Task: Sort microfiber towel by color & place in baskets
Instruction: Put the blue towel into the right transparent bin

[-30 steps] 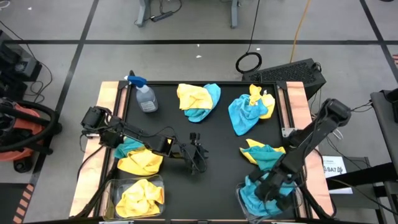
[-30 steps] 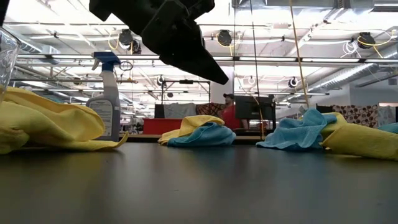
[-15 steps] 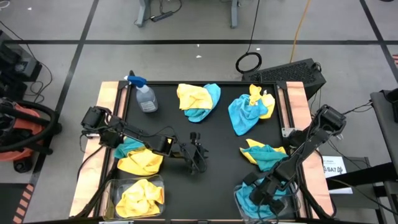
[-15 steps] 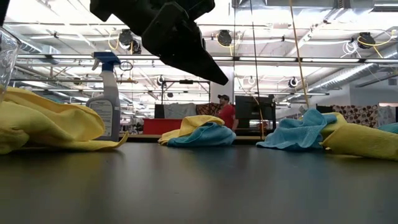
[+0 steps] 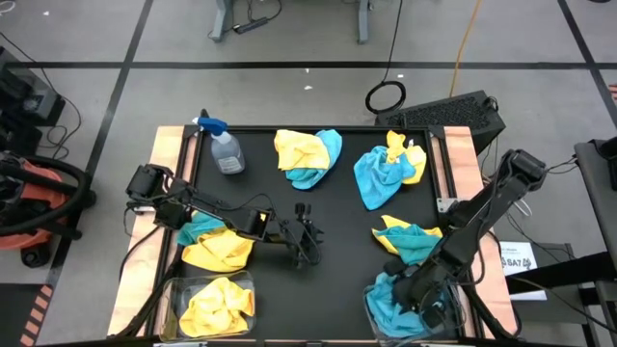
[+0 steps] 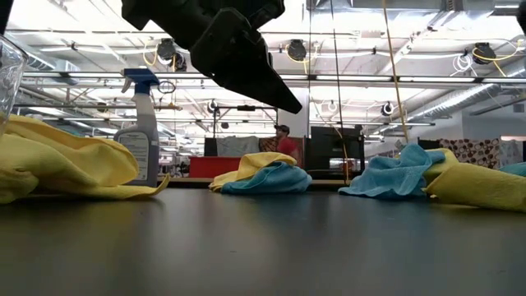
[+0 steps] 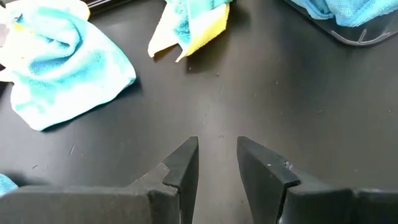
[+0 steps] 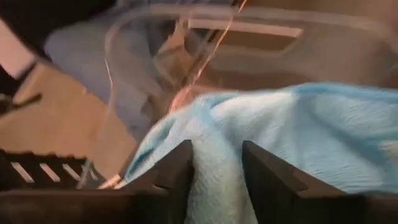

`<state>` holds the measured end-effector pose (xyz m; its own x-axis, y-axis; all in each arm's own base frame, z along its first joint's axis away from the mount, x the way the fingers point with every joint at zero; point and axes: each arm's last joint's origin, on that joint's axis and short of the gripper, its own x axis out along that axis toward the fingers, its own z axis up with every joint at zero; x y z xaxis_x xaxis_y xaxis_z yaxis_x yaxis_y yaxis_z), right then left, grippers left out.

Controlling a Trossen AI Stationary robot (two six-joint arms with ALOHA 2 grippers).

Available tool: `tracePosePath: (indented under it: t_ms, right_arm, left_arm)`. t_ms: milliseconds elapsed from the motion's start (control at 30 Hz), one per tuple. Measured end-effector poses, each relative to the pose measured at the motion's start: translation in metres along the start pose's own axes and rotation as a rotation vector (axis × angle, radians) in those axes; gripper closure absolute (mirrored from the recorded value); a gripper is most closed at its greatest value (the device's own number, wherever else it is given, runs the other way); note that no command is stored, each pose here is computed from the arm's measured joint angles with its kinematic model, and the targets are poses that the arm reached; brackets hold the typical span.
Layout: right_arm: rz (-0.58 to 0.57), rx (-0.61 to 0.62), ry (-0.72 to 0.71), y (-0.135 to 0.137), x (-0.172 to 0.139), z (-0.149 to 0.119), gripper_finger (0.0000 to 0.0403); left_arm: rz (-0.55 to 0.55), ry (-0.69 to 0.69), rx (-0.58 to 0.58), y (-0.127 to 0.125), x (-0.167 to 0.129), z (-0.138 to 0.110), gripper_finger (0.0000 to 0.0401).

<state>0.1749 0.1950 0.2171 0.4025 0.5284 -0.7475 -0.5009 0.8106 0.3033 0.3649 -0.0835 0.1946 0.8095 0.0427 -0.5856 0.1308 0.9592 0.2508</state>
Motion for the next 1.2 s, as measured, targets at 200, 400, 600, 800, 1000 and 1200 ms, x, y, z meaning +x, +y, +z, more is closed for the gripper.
tracePosePath:
  t_ms: [200, 400, 600, 800, 1000, 1200]
  right_arm:
    - [0.010, 0.038, -0.045, 0.002, -0.021, 0.002, 0.0225]
    - [-0.085, 0.132, 0.140, -0.006, -0.028, -0.018, 0.0237]
    - [-0.138, 0.163, 0.251, -0.011, -0.031, -0.029, 0.0268]
    - [-0.116, 0.135, 0.217, -0.009, -0.024, -0.024, 0.0304]
    - [-0.096, 0.047, 0.197, -0.008, -0.004, -0.019, 0.0339]
    - [-0.118, 0.015, 0.274, -0.012, 0.023, -0.024, 0.0353]
  left_arm:
    - [0.000, 0.000, 0.000, 0.000, 0.000, 0.000, 0.0283]
    - [0.000, 0.000, 0.000, 0.000, 0.000, 0.000, 0.0283]
    - [0.000, 0.000, 0.000, 0.000, 0.000, 0.000, 0.0283]
    - [0.000, 0.000, 0.000, 0.000, 0.000, 0.000, 0.0283]
    - [0.000, 0.000, 0.002, 0.000, 0.000, 0.000, 0.0283]
    - [-0.001, 0.001, 0.003, 0.000, 0.000, 0.000, 0.0283]
